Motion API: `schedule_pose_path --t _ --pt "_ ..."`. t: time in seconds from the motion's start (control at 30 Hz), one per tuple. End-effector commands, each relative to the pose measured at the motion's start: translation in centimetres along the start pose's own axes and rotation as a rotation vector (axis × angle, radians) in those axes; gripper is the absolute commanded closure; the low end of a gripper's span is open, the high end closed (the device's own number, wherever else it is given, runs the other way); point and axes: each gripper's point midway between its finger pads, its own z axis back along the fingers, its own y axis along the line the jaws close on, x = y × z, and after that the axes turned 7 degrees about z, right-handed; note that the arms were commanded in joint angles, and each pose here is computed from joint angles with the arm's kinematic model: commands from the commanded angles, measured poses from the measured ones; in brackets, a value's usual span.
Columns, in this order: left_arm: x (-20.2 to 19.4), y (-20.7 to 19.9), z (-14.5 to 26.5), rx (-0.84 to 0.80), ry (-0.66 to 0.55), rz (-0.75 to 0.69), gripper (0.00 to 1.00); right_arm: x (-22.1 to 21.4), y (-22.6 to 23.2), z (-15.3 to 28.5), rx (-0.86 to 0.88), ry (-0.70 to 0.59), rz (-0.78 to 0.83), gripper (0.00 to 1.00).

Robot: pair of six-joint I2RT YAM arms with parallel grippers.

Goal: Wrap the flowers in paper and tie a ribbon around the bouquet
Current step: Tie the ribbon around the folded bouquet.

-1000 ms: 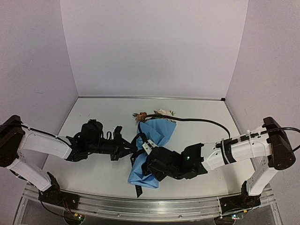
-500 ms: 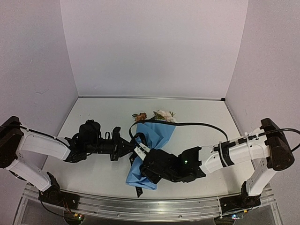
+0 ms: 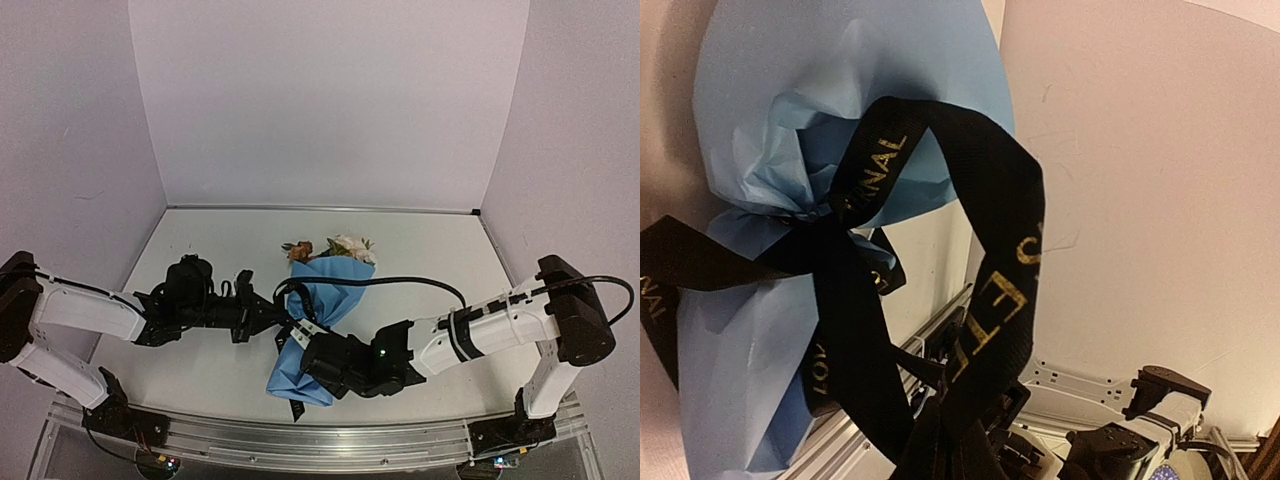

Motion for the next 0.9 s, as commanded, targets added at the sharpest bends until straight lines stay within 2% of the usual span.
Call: schedule_pose_path --t 0.0,0.07,0.27,0.53,0.67,0.87 --pt "1.7 0.6 1.3 0.051 -0.084 -0.046 1.0 1.4 -1.0 2.0 0.005 -0.042 -0.018 0.91" --pt "2.3 1.3 1.6 0.083 -0.105 -0.064 1.0 1.7 -1.2 2.6 0.027 -0.053 -0.022 1.0" --pt "4.1 3.6 2.4 0.187 -0.155 -0.117 1.0 1.6 -2.7 3.5 0.068 -0.042 -0.073 1.0" --pt "7.5 6.1 3.1 0.355 -0.191 -0.233 1.0 -1.7 -5.4 2.1 0.083 0.079 -0.201 1.0" --pt "9.5 7.3 3.8 0.381 -0.201 -0.236 1.0 -4.5 -6.4 0.7 0.067 0.149 -0.286 1.0" --pt "11.3 8.3 4.7 0.389 -0.212 -0.23 1.0 -6.9 -7.4 0.0 0.026 0.173 -0.349 1.0"
